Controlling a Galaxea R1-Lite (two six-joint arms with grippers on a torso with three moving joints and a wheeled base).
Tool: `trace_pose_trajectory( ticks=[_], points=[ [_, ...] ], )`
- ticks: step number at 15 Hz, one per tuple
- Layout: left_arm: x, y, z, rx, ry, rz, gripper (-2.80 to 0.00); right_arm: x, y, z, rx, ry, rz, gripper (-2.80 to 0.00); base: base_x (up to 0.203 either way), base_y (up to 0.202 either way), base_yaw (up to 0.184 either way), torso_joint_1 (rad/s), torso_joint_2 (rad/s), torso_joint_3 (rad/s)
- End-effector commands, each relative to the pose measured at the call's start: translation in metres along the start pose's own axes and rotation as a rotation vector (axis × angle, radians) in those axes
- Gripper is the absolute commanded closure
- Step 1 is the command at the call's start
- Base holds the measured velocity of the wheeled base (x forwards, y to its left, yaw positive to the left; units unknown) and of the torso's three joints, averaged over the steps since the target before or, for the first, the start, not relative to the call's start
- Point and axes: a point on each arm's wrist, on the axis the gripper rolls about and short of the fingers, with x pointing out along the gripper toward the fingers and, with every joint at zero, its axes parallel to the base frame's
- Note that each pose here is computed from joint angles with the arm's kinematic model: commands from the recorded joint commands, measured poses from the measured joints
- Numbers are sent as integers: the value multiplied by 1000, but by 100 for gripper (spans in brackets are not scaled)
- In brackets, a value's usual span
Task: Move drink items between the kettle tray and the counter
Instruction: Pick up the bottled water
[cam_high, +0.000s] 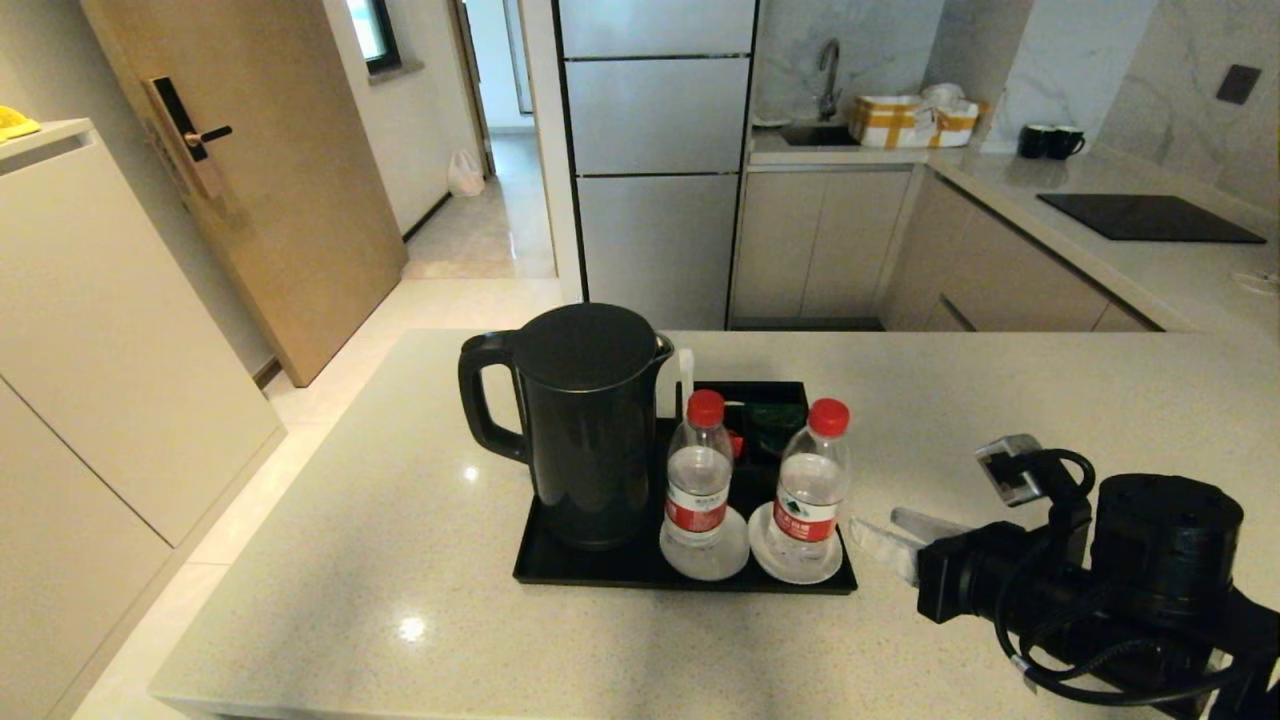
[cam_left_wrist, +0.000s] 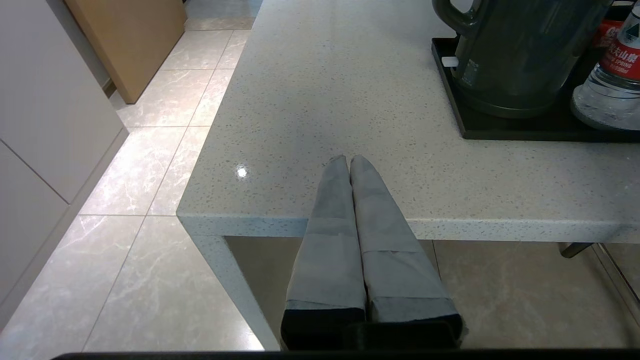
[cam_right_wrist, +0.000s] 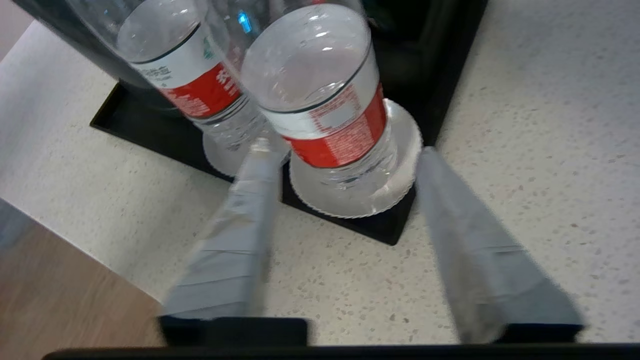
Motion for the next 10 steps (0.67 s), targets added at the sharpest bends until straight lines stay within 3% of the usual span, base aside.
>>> trace_pose_trajectory(
  ticks=[1, 6, 10],
  points=[
    [0, 0, 0, 1, 3, -1, 0, -1, 3, -2, -3, 2, 13, -280, 0, 0, 0, 0, 0, 0],
    [0, 0, 0, 1, 3, -1, 0, 24, 6, -14, -31, -24, 41, -280, 0, 0, 0, 0, 0, 0],
    [0, 0, 0, 0, 3, -1, 0, 47, 3, -16, -104, -68, 2, -280, 0, 0, 0, 0, 0, 0]
  ],
)
